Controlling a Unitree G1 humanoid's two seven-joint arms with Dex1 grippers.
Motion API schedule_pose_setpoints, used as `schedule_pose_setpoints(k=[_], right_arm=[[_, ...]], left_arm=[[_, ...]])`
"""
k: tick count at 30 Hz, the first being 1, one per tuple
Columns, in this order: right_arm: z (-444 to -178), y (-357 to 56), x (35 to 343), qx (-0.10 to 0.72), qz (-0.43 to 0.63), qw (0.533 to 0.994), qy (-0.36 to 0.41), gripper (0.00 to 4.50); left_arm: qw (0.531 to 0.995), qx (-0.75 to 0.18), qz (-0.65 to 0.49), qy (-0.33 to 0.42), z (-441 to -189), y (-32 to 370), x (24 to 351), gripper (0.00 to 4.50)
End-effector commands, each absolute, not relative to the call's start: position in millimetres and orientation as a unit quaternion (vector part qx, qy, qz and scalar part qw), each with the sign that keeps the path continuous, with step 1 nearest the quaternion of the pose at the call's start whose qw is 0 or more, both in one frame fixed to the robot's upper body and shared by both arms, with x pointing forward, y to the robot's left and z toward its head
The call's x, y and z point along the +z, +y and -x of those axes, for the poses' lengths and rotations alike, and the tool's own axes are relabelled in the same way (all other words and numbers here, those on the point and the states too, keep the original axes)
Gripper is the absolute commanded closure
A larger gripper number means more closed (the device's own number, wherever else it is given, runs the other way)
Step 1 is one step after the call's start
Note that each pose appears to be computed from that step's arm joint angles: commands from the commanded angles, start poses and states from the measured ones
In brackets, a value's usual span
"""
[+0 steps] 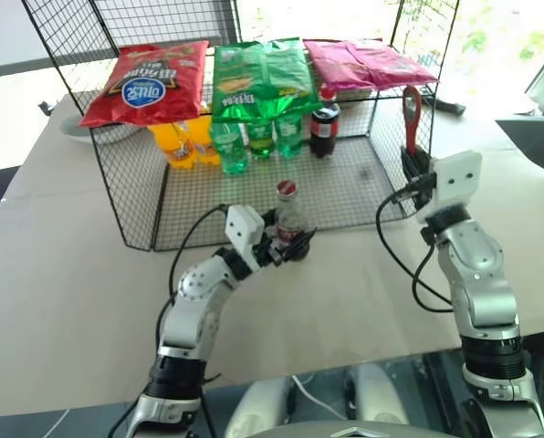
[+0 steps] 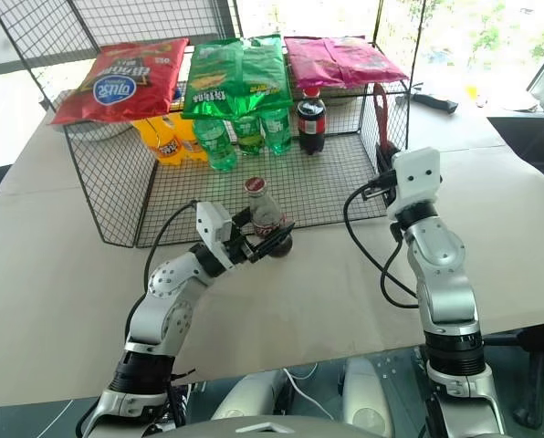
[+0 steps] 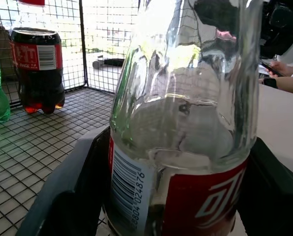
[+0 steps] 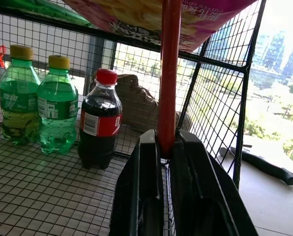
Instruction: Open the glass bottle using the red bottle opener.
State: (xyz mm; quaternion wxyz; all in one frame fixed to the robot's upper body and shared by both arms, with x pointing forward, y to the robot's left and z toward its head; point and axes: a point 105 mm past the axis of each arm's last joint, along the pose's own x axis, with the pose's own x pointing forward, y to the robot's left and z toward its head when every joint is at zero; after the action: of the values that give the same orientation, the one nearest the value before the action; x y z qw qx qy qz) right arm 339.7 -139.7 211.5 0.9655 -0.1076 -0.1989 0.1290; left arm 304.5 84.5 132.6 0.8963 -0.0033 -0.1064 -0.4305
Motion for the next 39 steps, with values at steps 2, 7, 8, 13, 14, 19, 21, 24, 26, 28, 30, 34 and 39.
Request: schedule_pose_setpoints(k=[2,7,8,13,14,19,21,24,26,28,30,34,39], right_arm=[[-327.8,-129.4,217.4,0.15,0.118,0.956,-0.223,4.5],[-316.0,-130.2,202.3,0.146,0.121,0.959,-0.209,4.5],[-313.8,-131.1,198.5,0.144,0.123,0.96,-0.205,4.5],[-303.0,-131.5,184.2,0.144,0.137,0.962,-0.19,4.5],[-301.4,-130.4,183.4,0.146,0.141,0.96,-0.19,4.5],[-298.2,-127.7,185.3,0.152,0.159,0.955,-0.199,4.5],[-297.1,-127.0,185.9,0.154,0.168,0.952,-0.204,4.5],[-294.4,-122.7,185.2,0.166,0.181,0.947,-0.208,4.5],[-293.4,-120.8,184.9,0.171,0.184,0.945,-0.209,4.5],[-292.3,-118.8,184.1,0.175,0.185,0.944,-0.21,4.5],[-291.6,-117.9,183.5,0.178,0.185,0.943,-0.21,4.5],[-291.0,-116.7,182.7,0.183,0.187,0.942,-0.209,4.5],[-288.3,-110.9,178.0,0.198,0.187,0.94,-0.204,4.5]], left_arm=[[0.894,-0.425,0.0,-0.145,-299.5,84.8,150.0,0.07],[0.891,-0.425,0.007,-0.162,-296.8,86.2,162.0,0.07],[0.89,-0.424,0.009,-0.166,-297.0,86.1,164.7,0.07],[0.886,-0.43,0.011,-0.175,-297.4,82.5,171.8,0.07],[0.885,-0.432,0.011,-0.176,-297.8,81.4,172.4,0.07],[0.88,-0.438,0.011,-0.184,-299.3,78.0,178.0,0.07],[0.877,-0.442,0.009,-0.187,-299.1,76.6,179.0,0.07],[0.876,-0.444,0.008,-0.189,-298.9,76.0,179.7,0.07],[0.875,-0.445,0.007,-0.192,-298.5,75.5,180.6,0.07],[0.871,-0.45,0.008,-0.197,-296.9,73.9,182.4,0.07],[0.869,-0.452,0.007,-0.2,-295.8,73.1,183.3,0.07],[0.871,-0.446,-0.006,-0.206,-297.0,74.4,184.0,0.07],[0.874,-0.432,-0.016,-0.221,-300.1,76.6,186.3,0.07]])
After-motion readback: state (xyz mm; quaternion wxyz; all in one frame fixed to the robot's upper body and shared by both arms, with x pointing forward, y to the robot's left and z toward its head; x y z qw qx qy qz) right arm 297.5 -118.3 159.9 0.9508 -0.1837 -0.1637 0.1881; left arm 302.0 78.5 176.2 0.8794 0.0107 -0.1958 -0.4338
